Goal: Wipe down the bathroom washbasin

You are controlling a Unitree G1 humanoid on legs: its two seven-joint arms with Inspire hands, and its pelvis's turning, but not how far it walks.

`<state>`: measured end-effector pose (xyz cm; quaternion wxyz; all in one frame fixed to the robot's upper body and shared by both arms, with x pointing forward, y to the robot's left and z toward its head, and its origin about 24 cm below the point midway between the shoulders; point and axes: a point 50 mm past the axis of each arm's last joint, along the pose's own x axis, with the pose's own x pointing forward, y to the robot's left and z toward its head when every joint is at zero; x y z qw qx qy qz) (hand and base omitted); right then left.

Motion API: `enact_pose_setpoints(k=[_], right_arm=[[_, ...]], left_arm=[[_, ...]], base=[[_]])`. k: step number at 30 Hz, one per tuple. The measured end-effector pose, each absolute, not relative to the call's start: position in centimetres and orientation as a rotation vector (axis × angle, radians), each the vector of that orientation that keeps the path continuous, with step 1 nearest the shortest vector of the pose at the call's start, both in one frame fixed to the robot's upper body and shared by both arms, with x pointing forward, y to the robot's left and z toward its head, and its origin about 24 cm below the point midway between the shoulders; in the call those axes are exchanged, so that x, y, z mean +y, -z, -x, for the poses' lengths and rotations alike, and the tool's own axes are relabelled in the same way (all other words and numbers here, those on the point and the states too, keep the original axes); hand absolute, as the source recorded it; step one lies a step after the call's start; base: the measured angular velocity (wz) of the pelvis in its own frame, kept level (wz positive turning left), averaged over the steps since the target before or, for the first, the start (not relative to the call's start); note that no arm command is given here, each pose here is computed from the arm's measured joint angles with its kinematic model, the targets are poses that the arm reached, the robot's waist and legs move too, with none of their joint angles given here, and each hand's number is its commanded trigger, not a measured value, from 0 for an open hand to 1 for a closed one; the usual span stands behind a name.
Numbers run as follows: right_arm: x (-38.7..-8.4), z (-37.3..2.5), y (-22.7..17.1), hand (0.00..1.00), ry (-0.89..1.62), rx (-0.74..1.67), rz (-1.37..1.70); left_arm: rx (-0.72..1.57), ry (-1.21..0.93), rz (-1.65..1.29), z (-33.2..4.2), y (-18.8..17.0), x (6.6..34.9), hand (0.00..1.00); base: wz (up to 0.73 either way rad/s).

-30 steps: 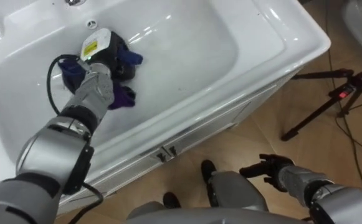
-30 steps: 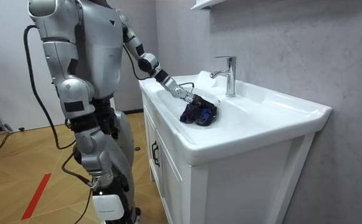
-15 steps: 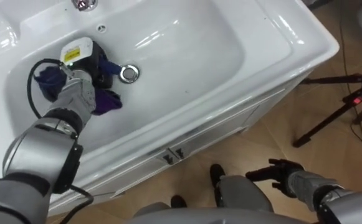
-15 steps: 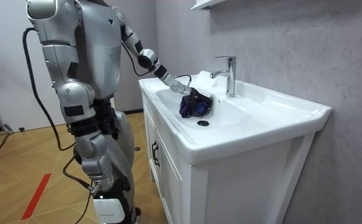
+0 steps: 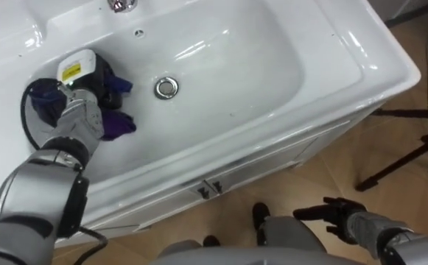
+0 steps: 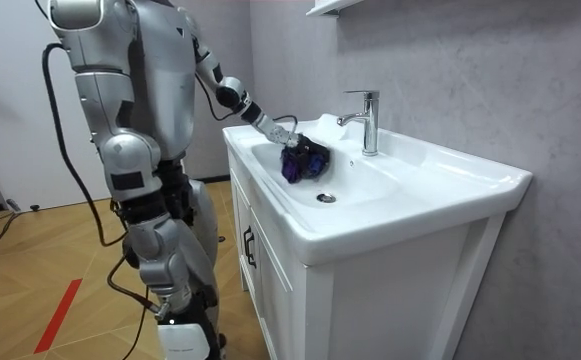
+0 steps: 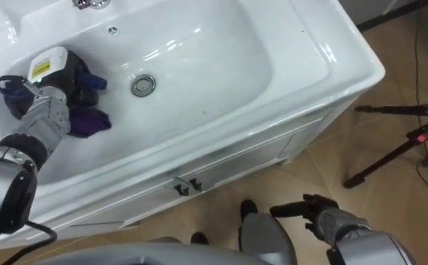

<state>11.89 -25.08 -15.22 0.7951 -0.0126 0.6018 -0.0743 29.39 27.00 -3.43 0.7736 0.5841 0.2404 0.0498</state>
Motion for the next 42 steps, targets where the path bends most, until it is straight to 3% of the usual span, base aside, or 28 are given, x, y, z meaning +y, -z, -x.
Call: enact_pose_setpoints(k=[22, 34, 42], right_arm=[[-26.9, -7.2, 15.7, 0.00, 0.240, 1.365, -0.024], [-26.2, -7.3, 15.9, 0.00, 0.216, 1.342, -0.046], [-25.7, -8.4, 15.9, 0.00, 0.185, 1.335, -0.032]], left_arm=[[0.499, -0.057, -1.328, -24.9, 5.6, 27.4, 1.00], [0.529, 0.033, -1.301, -24.3, 7.3, 24.6, 1.00], [0.557, 0.056, -1.228, -25.9, 7.2, 22.3, 1.00]], base=[[0.02], [0.01], [-0.02]])
